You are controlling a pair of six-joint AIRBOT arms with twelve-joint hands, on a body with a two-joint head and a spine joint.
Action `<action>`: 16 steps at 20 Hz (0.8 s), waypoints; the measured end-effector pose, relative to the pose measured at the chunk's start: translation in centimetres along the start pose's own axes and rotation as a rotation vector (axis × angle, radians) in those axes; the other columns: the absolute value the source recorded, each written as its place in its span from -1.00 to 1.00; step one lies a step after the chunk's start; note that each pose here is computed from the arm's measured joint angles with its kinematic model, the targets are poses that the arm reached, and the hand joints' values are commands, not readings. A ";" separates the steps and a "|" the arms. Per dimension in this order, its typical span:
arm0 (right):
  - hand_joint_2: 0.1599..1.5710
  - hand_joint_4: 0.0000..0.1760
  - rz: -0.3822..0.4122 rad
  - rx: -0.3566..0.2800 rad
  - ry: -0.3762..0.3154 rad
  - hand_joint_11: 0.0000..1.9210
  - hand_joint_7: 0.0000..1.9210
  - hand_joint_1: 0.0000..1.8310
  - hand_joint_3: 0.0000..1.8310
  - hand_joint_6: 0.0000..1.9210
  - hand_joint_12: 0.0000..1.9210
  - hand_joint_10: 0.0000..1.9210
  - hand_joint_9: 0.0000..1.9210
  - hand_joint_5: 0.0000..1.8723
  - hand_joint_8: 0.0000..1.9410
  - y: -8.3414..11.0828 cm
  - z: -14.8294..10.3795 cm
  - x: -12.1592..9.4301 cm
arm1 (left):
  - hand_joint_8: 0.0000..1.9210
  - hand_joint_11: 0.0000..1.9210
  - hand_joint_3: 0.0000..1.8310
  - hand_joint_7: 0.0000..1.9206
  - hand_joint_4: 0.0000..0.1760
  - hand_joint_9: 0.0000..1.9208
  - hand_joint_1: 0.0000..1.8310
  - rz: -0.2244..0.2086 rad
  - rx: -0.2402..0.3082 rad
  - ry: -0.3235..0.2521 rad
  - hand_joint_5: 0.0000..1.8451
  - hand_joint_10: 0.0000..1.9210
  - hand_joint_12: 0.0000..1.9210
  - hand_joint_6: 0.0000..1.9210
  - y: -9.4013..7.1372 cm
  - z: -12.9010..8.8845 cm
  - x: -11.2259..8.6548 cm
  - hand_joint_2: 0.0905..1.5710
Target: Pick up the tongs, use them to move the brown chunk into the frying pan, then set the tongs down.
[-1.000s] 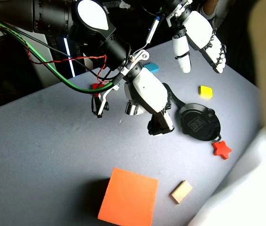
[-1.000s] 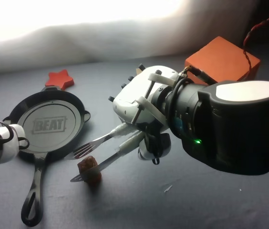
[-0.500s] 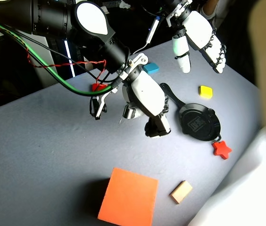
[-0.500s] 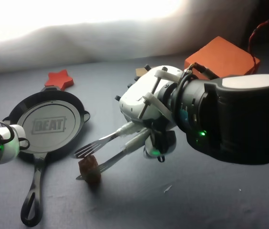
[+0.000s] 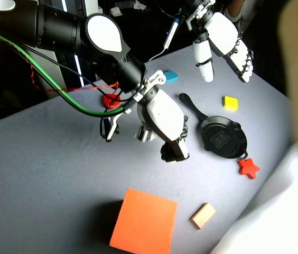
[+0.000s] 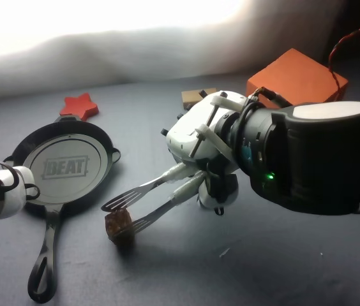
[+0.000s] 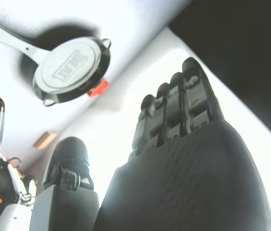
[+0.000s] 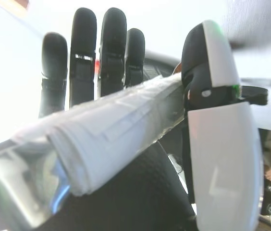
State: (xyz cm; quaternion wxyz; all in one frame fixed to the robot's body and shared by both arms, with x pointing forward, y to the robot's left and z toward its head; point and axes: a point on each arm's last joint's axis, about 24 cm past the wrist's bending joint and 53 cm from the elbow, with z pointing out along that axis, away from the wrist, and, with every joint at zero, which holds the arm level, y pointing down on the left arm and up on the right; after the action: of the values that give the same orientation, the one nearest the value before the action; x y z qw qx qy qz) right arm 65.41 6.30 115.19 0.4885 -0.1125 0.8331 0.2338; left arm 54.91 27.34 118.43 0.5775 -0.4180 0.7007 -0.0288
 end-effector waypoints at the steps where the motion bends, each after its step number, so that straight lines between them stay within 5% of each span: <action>1: 0.47 -1.00 0.002 0.001 0.005 -0.67 0.05 0.00 -1.00 -0.72 0.56 -0.38 -0.23 -0.17 -0.99 0.0 0.1 0.3 | -1.00 -1.00 -1.00 -1.00 -0.73 -1.00 -0.94 0.000 0.000 0.000 -1.00 -1.00 -0.79 -1.00 0.0 0.0 0.0 0.62; 6: 0.48 -1.00 0.005 -0.015 0.016 -0.60 0.11 -0.02 -1.00 -0.70 0.55 -0.35 -0.18 -0.11 -0.97 1.1 1.0 0.9 | -1.00 -1.00 -1.00 -1.00 -0.74 -1.00 -0.92 0.001 0.000 0.001 -1.00 -1.00 -0.77 -1.00 0.0 0.0 0.0 0.61; 7: 0.47 -1.00 0.007 -0.016 0.016 -0.47 0.18 0.13 -0.99 0.06 0.53 -0.32 -0.08 -0.11 -0.94 1.2 1.1 0.9 | -1.00 -1.00 -1.00 -1.00 -0.73 -1.00 -0.93 0.001 0.000 0.001 -1.00 -1.00 -0.78 -1.00 0.0 0.0 0.0 0.61; 8: 0.47 -1.00 0.006 -0.018 0.017 -0.42 0.23 0.15 -0.99 0.23 0.53 -0.30 -0.04 -0.12 -0.93 1.3 1.2 1.0 | -1.00 -1.00 -1.00 -1.00 -0.73 -1.00 -0.92 0.001 0.001 0.001 -1.00 -1.00 -0.81 -1.00 0.0 0.0 0.0 0.62; 10: 0.46 -1.00 0.015 -0.020 0.019 -0.27 0.39 0.13 -1.00 0.25 0.57 -0.16 0.12 -0.08 -0.86 1.4 1.2 1.1 | -1.00 -1.00 -1.00 -1.00 -0.74 -1.00 -0.93 0.001 0.000 0.001 -1.00 -1.00 -0.83 -1.00 0.0 0.0 0.0 0.63; 11: 0.58 -1.00 0.016 -0.019 0.020 -0.22 0.44 -0.20 -0.98 -0.08 0.58 -0.12 0.17 0.05 -0.84 1.4 1.2 1.2 | -1.00 -1.00 -1.00 -1.00 -0.71 -1.00 -0.94 0.001 0.000 0.001 -1.00 -1.00 -0.81 -1.00 0.0 0.0 0.0 0.62; 12: 0.69 -1.00 0.022 -0.016 0.025 -0.19 0.54 -0.41 -0.98 -0.22 0.69 0.04 0.24 0.17 -0.79 1.2 1.2 1.3 | -1.00 -1.00 -1.00 -1.00 -0.76 -1.00 -0.94 0.001 0.000 0.001 -1.00 -1.00 -0.85 -1.00 0.0 0.0 0.0 0.63; 13: 0.74 -1.00 0.022 -0.012 0.026 0.07 0.63 -0.44 -0.98 0.26 0.94 0.58 0.49 0.32 0.13 1.1 1.2 1.3 | -1.00 -1.00 -1.00 -1.00 -0.76 -1.00 -0.94 0.001 0.000 0.001 -1.00 -1.00 -0.83 -1.00 0.0 0.0 0.0 0.63; 14: 0.76 0.42 0.023 -0.008 0.025 0.34 0.68 -0.38 -0.99 0.56 0.99 0.83 0.65 0.42 0.56 0.9 1.1 1.3 | -1.00 -1.00 -1.00 -1.00 -0.75 -1.00 -0.92 0.001 0.000 0.001 -1.00 -1.00 -0.82 -1.00 0.0 0.0 0.0 0.62; 15: 0.79 0.88 0.020 -0.003 0.020 0.60 0.74 -0.25 -0.99 0.83 1.00 0.97 0.78 0.52 0.80 0.6 1.0 1.1 | -1.00 -1.00 -1.00 -1.00 -0.77 -1.00 -0.93 0.001 0.000 0.000 -1.00 -1.00 -0.83 -1.00 0.0 0.0 0.0 0.63; 16: 0.80 0.98 0.013 0.001 0.016 0.72 0.74 -0.15 -0.99 0.96 1.00 0.99 0.83 0.54 0.91 0.4 0.9 1.0 | -1.00 -1.00 -1.00 -1.00 -0.77 -1.00 -0.94 0.001 0.000 0.001 -1.00 -1.00 -0.84 -1.00 0.0 0.0 0.0 0.63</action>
State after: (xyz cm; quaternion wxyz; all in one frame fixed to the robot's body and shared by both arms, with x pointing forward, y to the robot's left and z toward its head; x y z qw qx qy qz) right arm 65.42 7.11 114.06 0.4803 -0.1088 0.8379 0.2354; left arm 54.91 27.32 118.41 0.5773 -0.4178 0.7010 -0.0287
